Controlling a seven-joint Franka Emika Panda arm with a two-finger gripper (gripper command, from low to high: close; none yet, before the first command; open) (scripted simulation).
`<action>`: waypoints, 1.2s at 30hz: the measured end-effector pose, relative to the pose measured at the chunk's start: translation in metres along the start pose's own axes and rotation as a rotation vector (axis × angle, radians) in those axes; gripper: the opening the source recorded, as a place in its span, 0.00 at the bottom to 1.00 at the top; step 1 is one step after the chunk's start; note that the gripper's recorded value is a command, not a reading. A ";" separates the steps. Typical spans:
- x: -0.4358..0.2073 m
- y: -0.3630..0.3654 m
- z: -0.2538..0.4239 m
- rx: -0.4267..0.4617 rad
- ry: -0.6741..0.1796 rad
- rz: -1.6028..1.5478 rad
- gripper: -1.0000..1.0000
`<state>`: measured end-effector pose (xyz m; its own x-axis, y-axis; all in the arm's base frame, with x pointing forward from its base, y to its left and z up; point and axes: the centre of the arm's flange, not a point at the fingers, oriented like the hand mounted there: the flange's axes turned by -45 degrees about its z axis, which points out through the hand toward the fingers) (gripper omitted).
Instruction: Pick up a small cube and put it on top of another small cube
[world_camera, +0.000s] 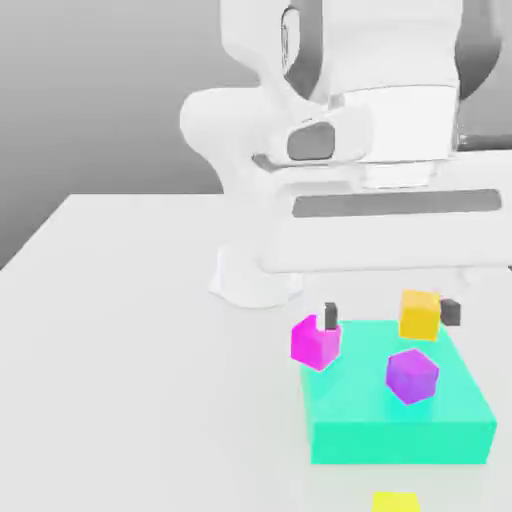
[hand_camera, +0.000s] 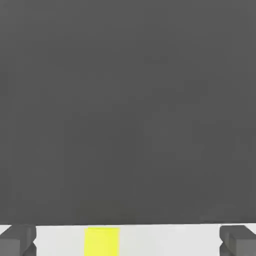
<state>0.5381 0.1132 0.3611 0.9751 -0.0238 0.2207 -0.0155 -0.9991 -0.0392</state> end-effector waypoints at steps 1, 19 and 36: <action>-0.003 -0.003 0.018 -0.003 -0.024 0.002 0.50; -0.064 -0.030 0.224 -0.040 -0.221 0.010 0.00; -0.150 -0.115 0.059 0.044 -0.231 -0.567 0.00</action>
<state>0.4068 0.2333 0.2751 0.8515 0.5244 0.0017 0.5243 -0.8513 -0.0188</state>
